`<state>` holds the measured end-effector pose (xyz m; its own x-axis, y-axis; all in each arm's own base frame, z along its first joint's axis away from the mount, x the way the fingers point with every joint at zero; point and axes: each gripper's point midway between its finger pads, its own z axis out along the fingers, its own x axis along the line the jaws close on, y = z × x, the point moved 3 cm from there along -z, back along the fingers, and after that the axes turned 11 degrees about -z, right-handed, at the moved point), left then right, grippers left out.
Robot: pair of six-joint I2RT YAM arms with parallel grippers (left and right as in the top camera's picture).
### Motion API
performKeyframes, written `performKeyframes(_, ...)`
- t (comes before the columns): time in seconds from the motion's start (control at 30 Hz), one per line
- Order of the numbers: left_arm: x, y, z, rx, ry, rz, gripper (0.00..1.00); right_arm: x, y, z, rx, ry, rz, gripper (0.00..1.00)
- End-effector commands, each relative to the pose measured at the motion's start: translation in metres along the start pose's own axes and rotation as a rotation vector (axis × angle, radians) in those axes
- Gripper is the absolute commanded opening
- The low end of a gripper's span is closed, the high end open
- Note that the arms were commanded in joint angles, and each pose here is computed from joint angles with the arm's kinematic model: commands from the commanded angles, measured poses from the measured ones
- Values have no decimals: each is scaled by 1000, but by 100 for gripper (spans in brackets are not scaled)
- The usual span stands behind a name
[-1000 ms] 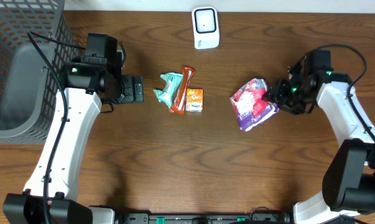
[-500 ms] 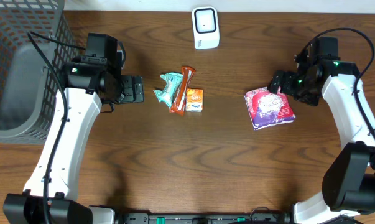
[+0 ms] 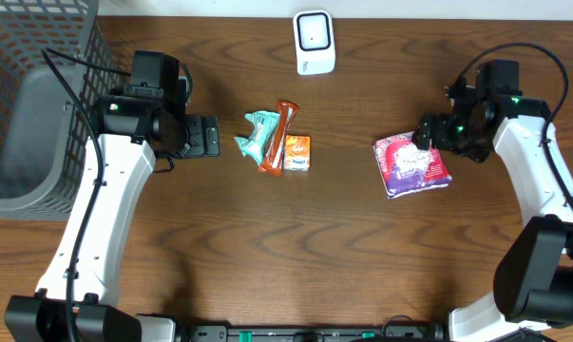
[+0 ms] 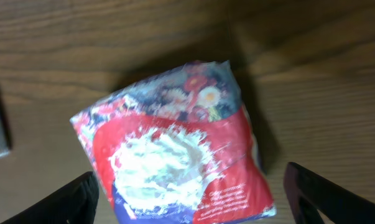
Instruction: Scan the item barcode
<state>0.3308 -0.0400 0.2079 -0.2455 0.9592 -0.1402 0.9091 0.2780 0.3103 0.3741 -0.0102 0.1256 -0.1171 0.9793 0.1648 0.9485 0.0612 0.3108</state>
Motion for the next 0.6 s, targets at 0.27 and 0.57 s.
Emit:
performKeyframes(0.27,3,0,2,3,19,-9,98,8,-28,45,49,190,-48,86)
performKeyframes(0.57,3,0,2,3,19,-9,98,28,-57,84,134,391,18,16)
